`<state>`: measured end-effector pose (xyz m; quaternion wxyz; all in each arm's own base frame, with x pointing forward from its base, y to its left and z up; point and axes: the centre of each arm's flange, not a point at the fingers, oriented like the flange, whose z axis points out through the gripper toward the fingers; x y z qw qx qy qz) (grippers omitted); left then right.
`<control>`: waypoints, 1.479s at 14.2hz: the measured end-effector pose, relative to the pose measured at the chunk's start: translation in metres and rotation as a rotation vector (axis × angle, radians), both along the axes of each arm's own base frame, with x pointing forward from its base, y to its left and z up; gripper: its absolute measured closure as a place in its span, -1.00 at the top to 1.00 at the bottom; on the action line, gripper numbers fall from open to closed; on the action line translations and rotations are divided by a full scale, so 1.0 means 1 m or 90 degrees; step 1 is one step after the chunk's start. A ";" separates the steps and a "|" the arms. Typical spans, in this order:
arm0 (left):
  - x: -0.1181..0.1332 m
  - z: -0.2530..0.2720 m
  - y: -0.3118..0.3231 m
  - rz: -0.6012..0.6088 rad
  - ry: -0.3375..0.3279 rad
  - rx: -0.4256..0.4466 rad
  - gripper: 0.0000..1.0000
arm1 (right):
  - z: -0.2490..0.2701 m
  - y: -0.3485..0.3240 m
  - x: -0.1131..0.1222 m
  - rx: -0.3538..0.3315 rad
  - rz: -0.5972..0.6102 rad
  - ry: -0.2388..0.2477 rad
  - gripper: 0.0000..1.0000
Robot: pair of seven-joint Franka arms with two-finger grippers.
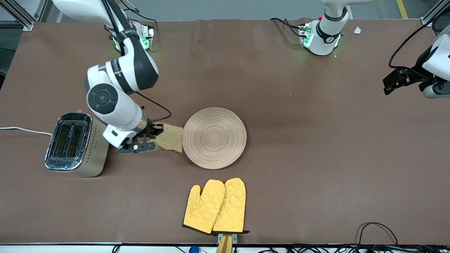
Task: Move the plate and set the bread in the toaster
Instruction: 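Carry the bread with the right gripper above the toaster slot, then lower the bread edge-first into the toaster slot with the right gripper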
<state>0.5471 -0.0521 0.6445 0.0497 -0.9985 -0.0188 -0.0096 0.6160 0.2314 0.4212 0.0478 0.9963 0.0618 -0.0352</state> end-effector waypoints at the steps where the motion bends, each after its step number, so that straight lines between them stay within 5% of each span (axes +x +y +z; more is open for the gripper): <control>1: 0.000 0.000 0.000 0.000 0.000 0.000 1.00 | 0.006 -0.013 0.001 -0.043 0.003 0.004 -0.89; 11: 0.001 -0.002 0.000 -0.001 0.002 0.000 1.00 | 0.038 -0.126 0.010 -0.387 -0.007 0.006 -0.89; 18: 0.001 -0.002 -0.001 -0.001 0.003 0.000 1.00 | 0.033 -0.194 0.026 -0.491 -0.029 0.007 -0.89; 21: 0.001 -0.002 -0.001 -0.001 0.003 0.000 1.00 | 0.015 -0.206 0.033 -0.502 -0.026 0.014 -0.89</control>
